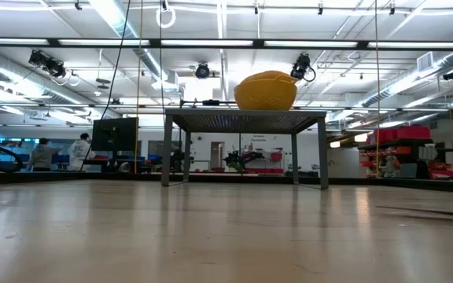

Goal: Pick & Place Fruit
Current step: Put the blue patterned table knife on the shelf

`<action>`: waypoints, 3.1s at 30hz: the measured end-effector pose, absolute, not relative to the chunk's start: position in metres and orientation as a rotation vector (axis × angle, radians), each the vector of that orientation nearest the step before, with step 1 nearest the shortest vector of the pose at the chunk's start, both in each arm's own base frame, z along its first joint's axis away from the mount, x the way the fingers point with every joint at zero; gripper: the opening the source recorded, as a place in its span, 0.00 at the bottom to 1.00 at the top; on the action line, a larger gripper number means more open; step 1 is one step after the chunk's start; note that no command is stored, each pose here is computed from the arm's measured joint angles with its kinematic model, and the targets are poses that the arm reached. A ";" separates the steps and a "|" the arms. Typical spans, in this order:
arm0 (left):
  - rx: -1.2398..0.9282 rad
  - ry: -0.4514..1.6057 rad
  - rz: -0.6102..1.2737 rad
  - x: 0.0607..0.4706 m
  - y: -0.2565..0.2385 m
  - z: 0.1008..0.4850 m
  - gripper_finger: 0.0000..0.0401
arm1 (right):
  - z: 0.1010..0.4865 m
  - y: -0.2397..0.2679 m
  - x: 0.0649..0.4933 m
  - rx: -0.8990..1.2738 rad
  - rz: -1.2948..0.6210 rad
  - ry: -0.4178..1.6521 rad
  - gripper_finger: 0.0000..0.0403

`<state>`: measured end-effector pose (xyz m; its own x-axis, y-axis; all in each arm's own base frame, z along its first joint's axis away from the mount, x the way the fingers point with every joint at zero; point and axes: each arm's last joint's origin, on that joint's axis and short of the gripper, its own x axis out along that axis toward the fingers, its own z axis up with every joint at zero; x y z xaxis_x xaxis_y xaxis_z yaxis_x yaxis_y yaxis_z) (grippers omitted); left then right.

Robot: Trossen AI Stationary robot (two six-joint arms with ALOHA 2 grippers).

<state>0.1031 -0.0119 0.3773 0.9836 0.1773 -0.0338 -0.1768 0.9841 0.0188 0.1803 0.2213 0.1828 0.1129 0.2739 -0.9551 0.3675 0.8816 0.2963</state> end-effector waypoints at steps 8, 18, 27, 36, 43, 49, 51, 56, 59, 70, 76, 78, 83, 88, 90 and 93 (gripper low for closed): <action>0.008 0.034 0.178 0.103 -0.012 0.377 0.35 | 0.167 0.242 0.169 0.573 -0.112 1.509 0.81; 0.011 0.035 0.179 0.103 -0.012 0.377 0.35 | 0.158 0.252 0.155 0.587 -0.193 1.537 0.81; 0.017 0.036 0.179 0.103 -0.012 0.377 0.35 | 0.157 0.247 0.155 0.524 -0.238 1.492 0.81; 0.016 0.036 0.179 0.103 -0.012 0.377 0.35 | 0.145 0.250 0.157 0.499 -0.258 1.487 0.81; 0.016 0.036 0.179 0.103 -0.012 0.377 0.35 | 0.139 0.251 0.158 0.486 -0.272 1.492 0.81; 0.016 0.036 0.179 0.103 -0.012 0.377 0.35 | 0.135 0.252 0.159 0.476 -0.283 1.496 0.81; 0.016 0.036 0.179 0.103 -0.012 0.377 0.35 | 0.135 0.252 0.159 0.471 -0.282 1.497 0.81; 0.018 0.036 0.179 0.103 -0.012 0.377 0.35 | 0.135 0.252 0.159 0.460 -0.274 1.498 0.81; 0.018 0.036 0.179 0.103 -0.012 0.377 0.35 | 0.134 0.251 0.159 0.457 -0.273 1.499 0.79; 0.019 0.036 0.183 0.103 -0.012 0.377 0.35 | 0.133 0.250 0.158 0.445 -0.286 1.506 0.59; 0.019 0.036 0.183 0.103 -0.012 0.377 0.35 | 0.133 0.248 0.158 0.455 -0.290 1.543 0.53; 0.019 0.036 0.183 0.103 -0.012 0.377 0.35 | 0.136 0.248 0.161 0.472 -0.308 1.575 0.52; 0.019 0.035 0.184 0.103 -0.012 0.377 0.35 | 0.142 0.247 0.163 0.483 -0.358 1.659 0.52; 0.051 0.038 0.198 0.103 -0.011 0.377 0.35 | 0.143 0.249 0.167 0.513 -0.329 1.627 0.52; 0.053 0.039 0.205 0.103 -0.011 0.377 0.35 | 0.144 0.251 0.167 0.519 -0.315 1.616 0.52; 0.053 0.038 0.205 0.103 -0.011 0.377 0.35 | 0.144 0.249 0.167 0.503 -0.335 1.600 0.52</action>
<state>0.1030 -0.0111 0.3774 0.9783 0.2047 -0.0324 -0.2027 0.9776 0.0566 0.1672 0.2491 0.1441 -0.0405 0.1193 -0.9920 0.5069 0.8580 0.0825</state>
